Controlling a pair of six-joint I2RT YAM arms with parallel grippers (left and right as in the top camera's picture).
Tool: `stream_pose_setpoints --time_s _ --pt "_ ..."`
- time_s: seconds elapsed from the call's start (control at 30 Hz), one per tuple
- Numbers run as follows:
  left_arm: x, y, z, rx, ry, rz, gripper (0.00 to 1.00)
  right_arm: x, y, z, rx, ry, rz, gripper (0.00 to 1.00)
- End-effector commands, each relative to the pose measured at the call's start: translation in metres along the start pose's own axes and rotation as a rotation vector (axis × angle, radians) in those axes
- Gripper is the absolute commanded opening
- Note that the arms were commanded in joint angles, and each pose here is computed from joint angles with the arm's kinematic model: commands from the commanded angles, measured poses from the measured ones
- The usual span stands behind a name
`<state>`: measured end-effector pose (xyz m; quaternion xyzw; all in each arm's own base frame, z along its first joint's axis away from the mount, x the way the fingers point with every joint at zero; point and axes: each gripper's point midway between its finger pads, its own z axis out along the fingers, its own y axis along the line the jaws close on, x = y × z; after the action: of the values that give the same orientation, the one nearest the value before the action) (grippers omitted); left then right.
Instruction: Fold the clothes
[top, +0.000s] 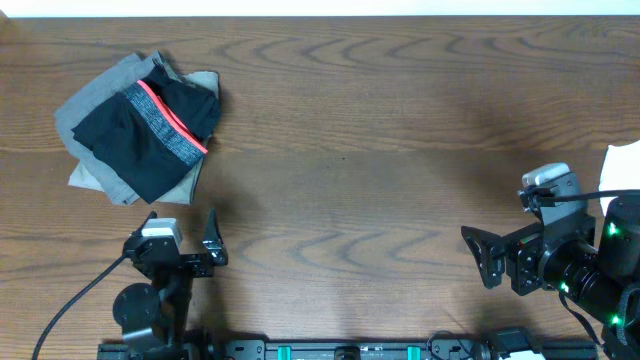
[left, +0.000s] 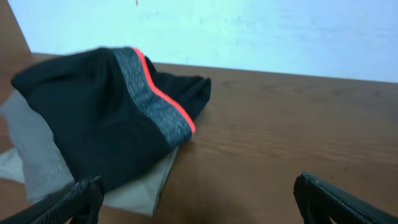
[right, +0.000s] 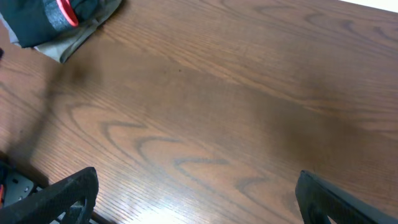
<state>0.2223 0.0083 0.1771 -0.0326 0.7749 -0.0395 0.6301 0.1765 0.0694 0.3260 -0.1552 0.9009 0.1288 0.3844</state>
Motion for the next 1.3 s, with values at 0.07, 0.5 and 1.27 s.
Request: stream_pose_setpoints --time_s 0.07,0.5,1.27 --pt "0.025 0.005 0.013 -0.006 0.018 -0.015 0.98 0.0 -0.002 0.0 0.007 0.0 -0.002 0.99" --pt "0.036 0.008 0.021 -0.005 0.008 -0.013 0.98 0.0 -0.002 0.0 0.007 0.0 -0.003 0.99" --pt "0.036 0.008 0.021 -0.006 0.008 -0.013 0.98 0.0 -0.002 0.0 0.008 0.0 -0.003 0.99"
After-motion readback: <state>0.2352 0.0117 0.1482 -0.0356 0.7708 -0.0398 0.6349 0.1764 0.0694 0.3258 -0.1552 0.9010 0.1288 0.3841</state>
